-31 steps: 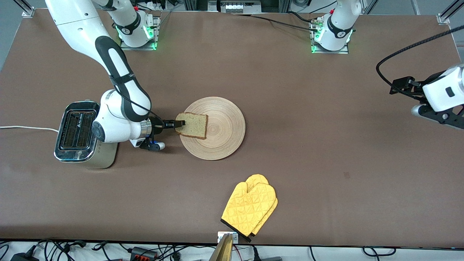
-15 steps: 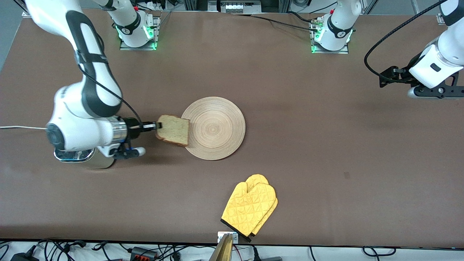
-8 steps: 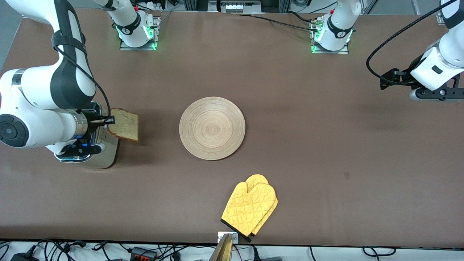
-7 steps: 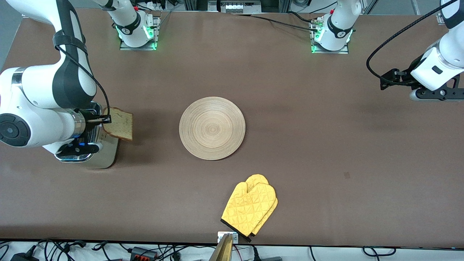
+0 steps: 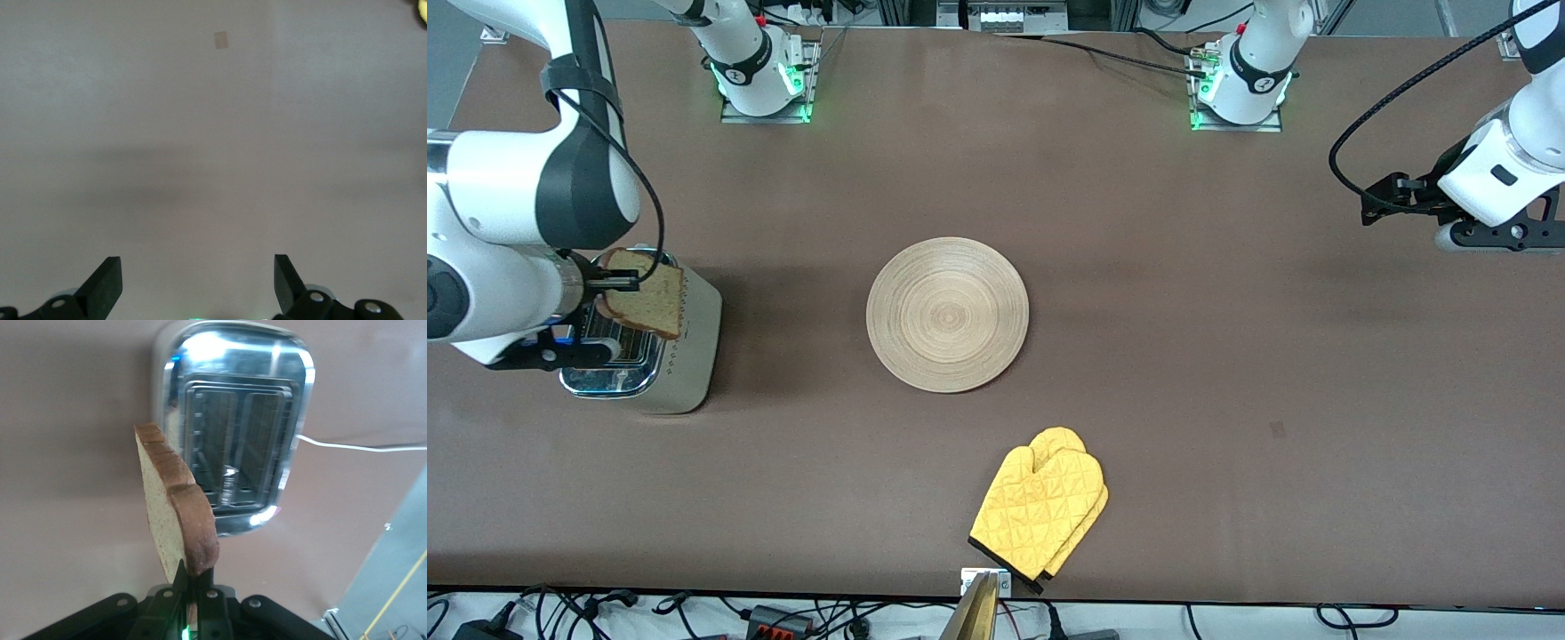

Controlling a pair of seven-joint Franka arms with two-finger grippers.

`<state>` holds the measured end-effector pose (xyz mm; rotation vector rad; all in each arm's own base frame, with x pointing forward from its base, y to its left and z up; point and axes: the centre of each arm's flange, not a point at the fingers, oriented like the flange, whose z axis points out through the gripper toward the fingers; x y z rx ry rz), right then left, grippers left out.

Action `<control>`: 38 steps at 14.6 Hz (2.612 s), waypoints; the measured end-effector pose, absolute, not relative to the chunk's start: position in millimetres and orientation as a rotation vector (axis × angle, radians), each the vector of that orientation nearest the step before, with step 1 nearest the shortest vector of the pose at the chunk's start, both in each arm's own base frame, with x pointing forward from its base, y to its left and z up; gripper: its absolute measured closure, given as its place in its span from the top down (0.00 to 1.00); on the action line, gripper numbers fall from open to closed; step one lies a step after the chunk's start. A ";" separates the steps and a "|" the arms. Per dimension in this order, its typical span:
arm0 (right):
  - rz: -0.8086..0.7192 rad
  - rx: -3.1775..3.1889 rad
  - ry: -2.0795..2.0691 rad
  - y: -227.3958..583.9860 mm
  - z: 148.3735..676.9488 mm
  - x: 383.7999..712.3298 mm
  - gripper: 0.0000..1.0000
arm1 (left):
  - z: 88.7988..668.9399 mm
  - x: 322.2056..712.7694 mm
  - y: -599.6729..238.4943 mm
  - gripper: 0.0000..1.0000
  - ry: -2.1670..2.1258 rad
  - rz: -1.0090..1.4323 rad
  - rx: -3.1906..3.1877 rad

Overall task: Move plate and put bread in toaster
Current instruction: 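Carry the bread above the toaster slot with the right gripper, then lower the bread into the toaster slot and open the right gripper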

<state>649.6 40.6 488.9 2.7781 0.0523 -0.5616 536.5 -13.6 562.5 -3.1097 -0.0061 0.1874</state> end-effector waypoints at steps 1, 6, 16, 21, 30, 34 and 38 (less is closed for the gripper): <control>-0.551 2.767 0.044 37.6 493.5 650.0 0.07 | 562.1 537.1 -15.5 1.00 -0.059 0.190 -3.129; -0.538 2.702 0.027 28.7 497.1 650.8 0.07 | 563.5 539.5 -17.6 1.00 -0.198 0.188 -3.147; -0.581 2.647 0.021 23.4 466.5 658.5 0.07 | 567.4 543.6 8.4 1.00 -0.280 0.185 -3.146; -0.544 2.649 0.033 24.0 460.3 664.1 0.07 | 568.9 543.5 4.7 1.00 -0.269 0.186 -3.146; -0.578 2.638 0.044 23.0 437.9 662.9 0.07 | 571.0 543.3 3.6 1.00 -0.261 0.187 -3.146; -0.568 2.639 0.050 22.4 427.1 664.5 0.12 | 571.0 543.2 3.4 1.00 -0.258 0.187 -3.147; -0.545 2.644 0.043 22.4 429.4 665.7 0.49 | 571.0 543.2 3.4 1.00 -0.258 0.188 -3.147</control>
